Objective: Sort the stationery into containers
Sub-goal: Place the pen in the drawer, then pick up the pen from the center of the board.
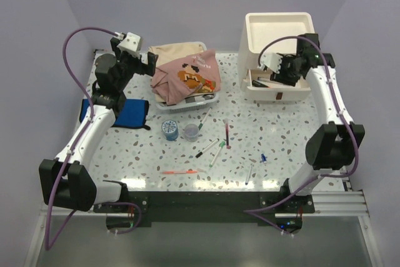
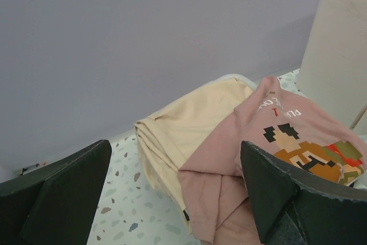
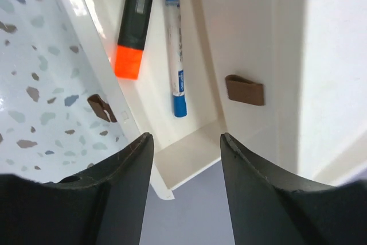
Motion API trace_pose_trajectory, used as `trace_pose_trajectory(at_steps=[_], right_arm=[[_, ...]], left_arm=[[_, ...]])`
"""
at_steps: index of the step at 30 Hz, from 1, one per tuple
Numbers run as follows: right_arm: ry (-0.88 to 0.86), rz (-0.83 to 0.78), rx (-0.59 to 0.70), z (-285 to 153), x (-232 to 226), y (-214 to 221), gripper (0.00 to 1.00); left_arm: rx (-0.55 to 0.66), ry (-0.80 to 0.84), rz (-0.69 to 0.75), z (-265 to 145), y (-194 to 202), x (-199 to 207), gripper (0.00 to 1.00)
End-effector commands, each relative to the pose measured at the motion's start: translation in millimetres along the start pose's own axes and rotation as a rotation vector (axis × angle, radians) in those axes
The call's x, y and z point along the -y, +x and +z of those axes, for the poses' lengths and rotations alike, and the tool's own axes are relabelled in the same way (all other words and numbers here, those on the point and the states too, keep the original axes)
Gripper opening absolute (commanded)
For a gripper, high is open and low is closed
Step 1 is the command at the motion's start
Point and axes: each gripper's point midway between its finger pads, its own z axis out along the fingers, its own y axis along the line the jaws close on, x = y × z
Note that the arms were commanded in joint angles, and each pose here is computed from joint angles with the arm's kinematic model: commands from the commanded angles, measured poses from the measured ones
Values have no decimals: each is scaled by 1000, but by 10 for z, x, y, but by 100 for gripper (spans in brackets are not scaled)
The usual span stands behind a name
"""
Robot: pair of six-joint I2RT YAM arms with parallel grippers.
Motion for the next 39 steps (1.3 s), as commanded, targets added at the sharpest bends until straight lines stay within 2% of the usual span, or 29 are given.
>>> trace_pose_trajectory(at_steps=[1, 3, 5, 10, 19, 27, 39], right_arm=[[-36, -13, 273, -439, -315, -841, 53], [-94, -69, 313, -457, -543, -1049, 53], [-223, -144, 361, -365, -970, -1298, 51], [-438, -371, 387, -42, -1845, -1631, 44], [-692, -683, 450, 438, -2755, -1884, 40], [-849, -862, 506, 564, -3344, -1921, 36], [-873, -940, 423, 821, -3610, -1613, 31]], left_arm=[[58, -4, -4, 21, -179, -38, 100], [52, -4, -6, 20, -157, -31, 100], [48, -4, -8, 18, -134, -33, 100], [41, -7, -10, -11, -127, -32, 100], [4, -24, 9, -124, -22, -41, 100], [-24, -33, 22, -239, 41, -39, 100], [-38, -62, 48, -295, 169, -107, 100]])
